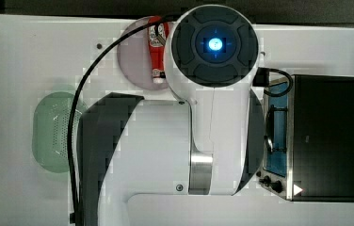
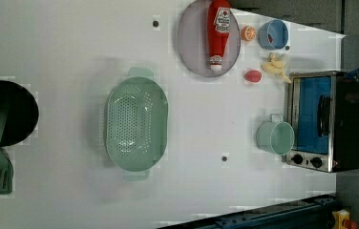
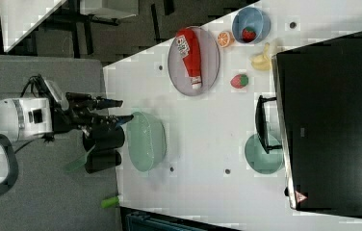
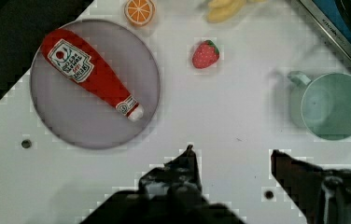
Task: Drag strainer left to right.
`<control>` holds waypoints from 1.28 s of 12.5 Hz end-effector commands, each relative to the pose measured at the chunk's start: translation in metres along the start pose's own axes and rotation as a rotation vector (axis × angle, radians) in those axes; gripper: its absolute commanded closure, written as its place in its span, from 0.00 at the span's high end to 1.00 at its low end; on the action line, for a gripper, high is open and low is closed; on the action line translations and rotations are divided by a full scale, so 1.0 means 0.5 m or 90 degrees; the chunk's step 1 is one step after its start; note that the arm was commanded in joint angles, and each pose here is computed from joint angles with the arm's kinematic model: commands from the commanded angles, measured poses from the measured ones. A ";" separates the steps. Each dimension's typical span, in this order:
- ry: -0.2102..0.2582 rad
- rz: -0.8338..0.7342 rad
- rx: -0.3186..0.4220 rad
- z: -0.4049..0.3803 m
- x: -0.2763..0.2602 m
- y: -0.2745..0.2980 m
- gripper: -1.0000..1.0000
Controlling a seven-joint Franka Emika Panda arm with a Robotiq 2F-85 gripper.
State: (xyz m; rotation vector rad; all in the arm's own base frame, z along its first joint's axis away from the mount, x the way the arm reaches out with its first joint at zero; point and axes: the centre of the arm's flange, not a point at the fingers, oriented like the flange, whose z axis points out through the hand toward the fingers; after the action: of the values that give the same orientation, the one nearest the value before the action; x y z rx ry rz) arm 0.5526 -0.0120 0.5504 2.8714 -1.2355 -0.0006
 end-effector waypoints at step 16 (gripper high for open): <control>0.040 0.123 -0.046 0.117 -0.499 -0.187 1.00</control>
State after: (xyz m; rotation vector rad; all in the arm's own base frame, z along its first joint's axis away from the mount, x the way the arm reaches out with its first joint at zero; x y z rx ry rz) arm 0.4518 0.2382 0.4589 2.7600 -1.1698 -0.0739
